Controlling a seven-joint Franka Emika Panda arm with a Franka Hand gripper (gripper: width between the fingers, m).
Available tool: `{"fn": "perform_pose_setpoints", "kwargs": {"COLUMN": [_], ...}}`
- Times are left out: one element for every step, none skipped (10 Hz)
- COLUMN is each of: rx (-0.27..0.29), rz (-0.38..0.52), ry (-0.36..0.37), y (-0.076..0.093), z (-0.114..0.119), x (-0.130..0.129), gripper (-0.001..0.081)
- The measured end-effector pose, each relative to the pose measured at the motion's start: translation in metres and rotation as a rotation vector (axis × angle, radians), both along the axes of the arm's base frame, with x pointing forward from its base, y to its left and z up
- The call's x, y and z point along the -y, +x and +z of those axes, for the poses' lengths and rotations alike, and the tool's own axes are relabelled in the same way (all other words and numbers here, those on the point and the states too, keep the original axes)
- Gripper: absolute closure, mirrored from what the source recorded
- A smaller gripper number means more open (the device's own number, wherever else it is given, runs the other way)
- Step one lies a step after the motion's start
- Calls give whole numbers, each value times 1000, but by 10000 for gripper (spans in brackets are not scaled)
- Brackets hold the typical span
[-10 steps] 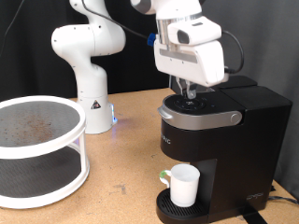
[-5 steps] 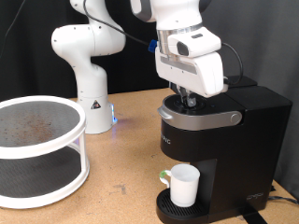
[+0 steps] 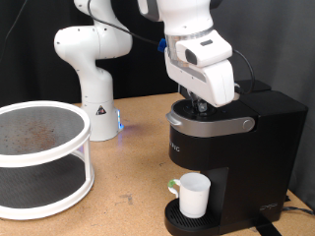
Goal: Make a cup of coffee with the keurig machine
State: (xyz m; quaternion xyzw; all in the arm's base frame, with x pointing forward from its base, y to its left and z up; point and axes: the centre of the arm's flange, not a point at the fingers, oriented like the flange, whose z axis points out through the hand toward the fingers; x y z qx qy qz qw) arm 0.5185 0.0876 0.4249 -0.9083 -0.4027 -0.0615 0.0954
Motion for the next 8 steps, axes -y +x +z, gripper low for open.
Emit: {"fn": "perform_pose_setpoints", "kwargs": {"rx": [-14,-48,-106,-161,-193,-205,-211,-211], "rz": [-1,1,8,18,25,28,29,29], "ry": [4,13,23,28,30,31,31,31], "y": [1,3,4,7,10,12,13,13], "z": [0,0,-1,-1,-2,-2,-2,-2], "x": [0,1,1,1,1,1,1,1], "gripper": [803,803,803,803,803,803,803,803]}}
